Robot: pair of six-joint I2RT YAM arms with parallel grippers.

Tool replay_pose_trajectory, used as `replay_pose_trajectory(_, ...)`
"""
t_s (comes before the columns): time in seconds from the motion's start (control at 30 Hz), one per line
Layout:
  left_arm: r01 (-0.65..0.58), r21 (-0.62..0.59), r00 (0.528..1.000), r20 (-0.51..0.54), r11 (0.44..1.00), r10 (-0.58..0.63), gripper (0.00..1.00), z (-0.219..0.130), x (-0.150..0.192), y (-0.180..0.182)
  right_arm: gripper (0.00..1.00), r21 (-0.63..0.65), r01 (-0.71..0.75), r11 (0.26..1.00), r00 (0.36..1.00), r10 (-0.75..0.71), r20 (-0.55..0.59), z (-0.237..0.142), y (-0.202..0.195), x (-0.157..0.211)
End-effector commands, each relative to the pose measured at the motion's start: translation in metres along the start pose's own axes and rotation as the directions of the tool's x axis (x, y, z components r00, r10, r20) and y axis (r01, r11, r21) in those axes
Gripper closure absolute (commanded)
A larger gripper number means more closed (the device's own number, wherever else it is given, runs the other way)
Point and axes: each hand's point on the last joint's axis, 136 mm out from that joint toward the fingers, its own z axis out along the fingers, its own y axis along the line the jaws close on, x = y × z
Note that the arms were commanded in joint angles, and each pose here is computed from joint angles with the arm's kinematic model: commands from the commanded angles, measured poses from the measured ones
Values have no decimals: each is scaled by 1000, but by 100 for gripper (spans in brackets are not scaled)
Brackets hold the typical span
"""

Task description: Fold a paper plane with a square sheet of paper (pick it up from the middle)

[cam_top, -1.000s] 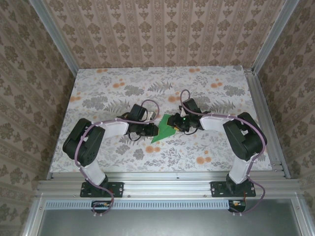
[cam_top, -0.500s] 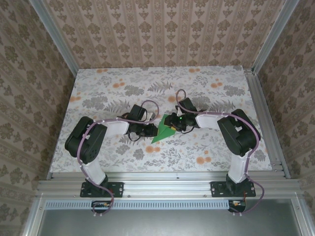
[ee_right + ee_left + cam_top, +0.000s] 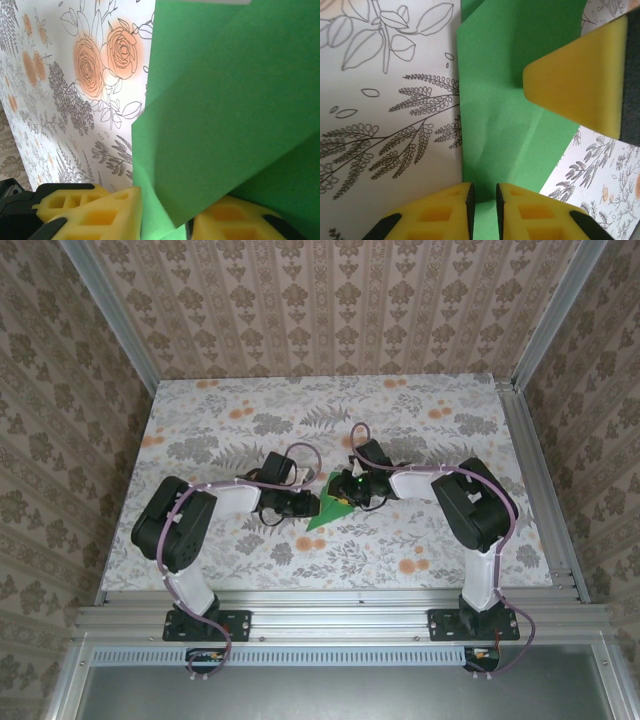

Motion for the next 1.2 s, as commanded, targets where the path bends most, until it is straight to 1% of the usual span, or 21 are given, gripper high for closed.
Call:
replay_pose_trajectory(0.0, -18, 11, 999, 36, 1000, 18, 73, -18, -7, -8, 74, -53, 4, 999, 1000, -5, -14, 4, 14, 1)
replay_pose_trajectory(0.2, 14, 37, 996, 89, 999, -17, 60, -44, -16, -13, 95, -122, 32, 992, 999, -32, -4, -4, 31, -2)
replay_pose_trajectory(0.33, 62, 72, 993, 91, 995, -69, 52, -57, -17, -15, 99, -174, 56, 983, 998, -55, 8, -15, 48, -4)
replay_pose_trajectory(0.37, 70, 73, 993, 90, 995, -77, 49, -59, -16, -15, 100, -189, 62, 980, 998, -61, 12, -19, 53, -5)
replay_pose_trajectory(0.4, 102, 72, 988, 109, 992, -110, 48, -67, -20, -7, 100, -209, 71, 975, 997, -69, 17, -24, 60, -6)
replay_pose_trajectory(0.43, 116, 79, 985, 117, 990, -125, 47, -72, -20, -7, 100, -225, 78, 971, 997, -75, 21, -28, 65, -6)
replay_pose_trajectory(0.5, 136, 91, 980, 136, 986, -148, 41, -81, -21, -6, 100, -252, 87, 964, 996, -82, 29, -36, 73, -9)
replay_pose_trajectory(0.57, 152, 106, 972, 164, 983, -168, 37, -90, -22, -6, 100, -291, 86, 953, 996, -79, 35, -42, 82, -12)
replay_pose_trajectory(0.63, 151, 168, 966, 182, 974, -181, 31, -99, -23, -15, 100, -326, 90, 941, 996, -83, 36, -48, 92, -14)
replay_pose_trajectory(0.7, 152, 208, 962, 195, 966, -193, 29, -106, -23, -21, 100, -349, 97, 932, 995, -88, 42, -54, 100, -16)
replay_pose_trajectory(0.9, 162, 315, 942, 232, 935, -241, 27, -124, -26, -38, 100, -425, 115, 898, 993, -92, 74, -78, 127, -23)
replay_pose_trajectory(0.97, 172, 332, 936, 239, 927, -259, 24, -128, -26, -41, 100, -440, 118, 890, 992, -91, 82, -85, 133, -25)
replay_pose_trajectory(1.17, 195, 379, 922, 243, 904, -301, 23, -138, -23, -49, 100, -464, 135, 875, 990, -99, 102, -100, 146, -27)
